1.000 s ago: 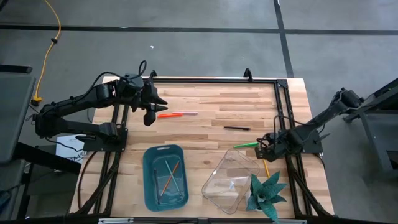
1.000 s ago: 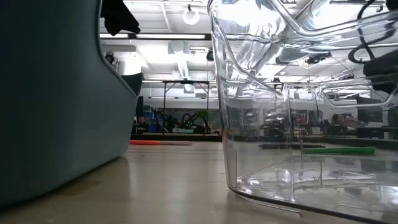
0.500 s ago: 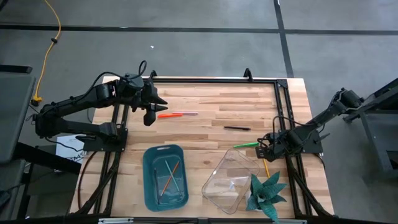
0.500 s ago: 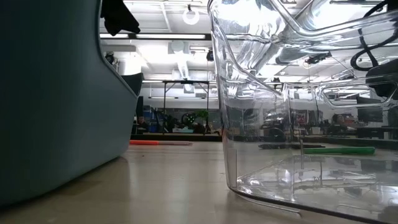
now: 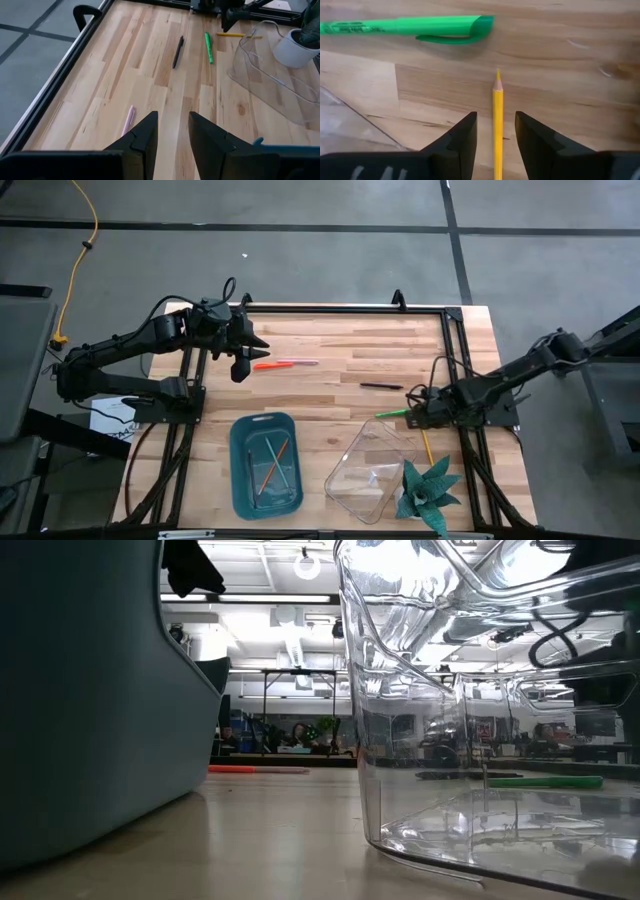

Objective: Sort pens & pencils
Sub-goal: Put the yellow pencil into the blue bin

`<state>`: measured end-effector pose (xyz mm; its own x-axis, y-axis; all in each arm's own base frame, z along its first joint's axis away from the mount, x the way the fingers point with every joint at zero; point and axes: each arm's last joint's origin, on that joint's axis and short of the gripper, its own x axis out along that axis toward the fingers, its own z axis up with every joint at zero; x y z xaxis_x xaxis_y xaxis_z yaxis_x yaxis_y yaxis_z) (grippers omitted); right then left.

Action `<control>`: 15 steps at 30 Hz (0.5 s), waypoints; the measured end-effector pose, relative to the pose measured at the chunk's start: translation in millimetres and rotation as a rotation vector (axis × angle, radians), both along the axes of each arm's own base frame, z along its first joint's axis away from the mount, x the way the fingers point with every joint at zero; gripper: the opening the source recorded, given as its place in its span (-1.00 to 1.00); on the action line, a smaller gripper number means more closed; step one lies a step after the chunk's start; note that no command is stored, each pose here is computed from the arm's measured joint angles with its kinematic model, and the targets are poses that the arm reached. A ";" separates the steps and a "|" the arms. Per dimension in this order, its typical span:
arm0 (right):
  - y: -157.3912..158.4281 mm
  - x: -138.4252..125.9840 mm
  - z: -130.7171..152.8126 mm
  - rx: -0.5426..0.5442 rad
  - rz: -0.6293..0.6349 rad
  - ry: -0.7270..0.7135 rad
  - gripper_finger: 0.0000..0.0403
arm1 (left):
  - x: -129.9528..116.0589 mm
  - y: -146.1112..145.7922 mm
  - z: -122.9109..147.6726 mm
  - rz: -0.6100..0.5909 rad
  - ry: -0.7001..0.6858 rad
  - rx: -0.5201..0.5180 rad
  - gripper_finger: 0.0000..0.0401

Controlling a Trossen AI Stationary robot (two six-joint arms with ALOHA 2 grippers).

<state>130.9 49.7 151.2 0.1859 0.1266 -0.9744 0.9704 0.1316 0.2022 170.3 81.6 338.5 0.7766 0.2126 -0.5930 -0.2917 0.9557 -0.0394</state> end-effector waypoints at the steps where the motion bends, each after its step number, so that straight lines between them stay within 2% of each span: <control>1: -0.3 2.3 -1.8 0.001 0.002 0.004 -0.39 | 0.0 -0.1 -0.1 0.000 0.001 0.000 -0.52; 8: 1.3 15.7 -16.4 0.006 0.027 0.060 -0.40 | 0.0 -0.1 -0.1 -0.001 0.001 0.000 -0.52; 15: 1.5 15.2 -19.4 0.005 0.028 0.101 -0.40 | -0.1 -0.1 -0.2 -0.007 0.005 0.008 -0.52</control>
<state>146.0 51.2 131.8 0.0833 0.1353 -0.9873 0.9819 0.1581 0.1045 170.2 81.5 338.3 0.7753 0.2116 -0.5951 -0.2849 0.9581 -0.0305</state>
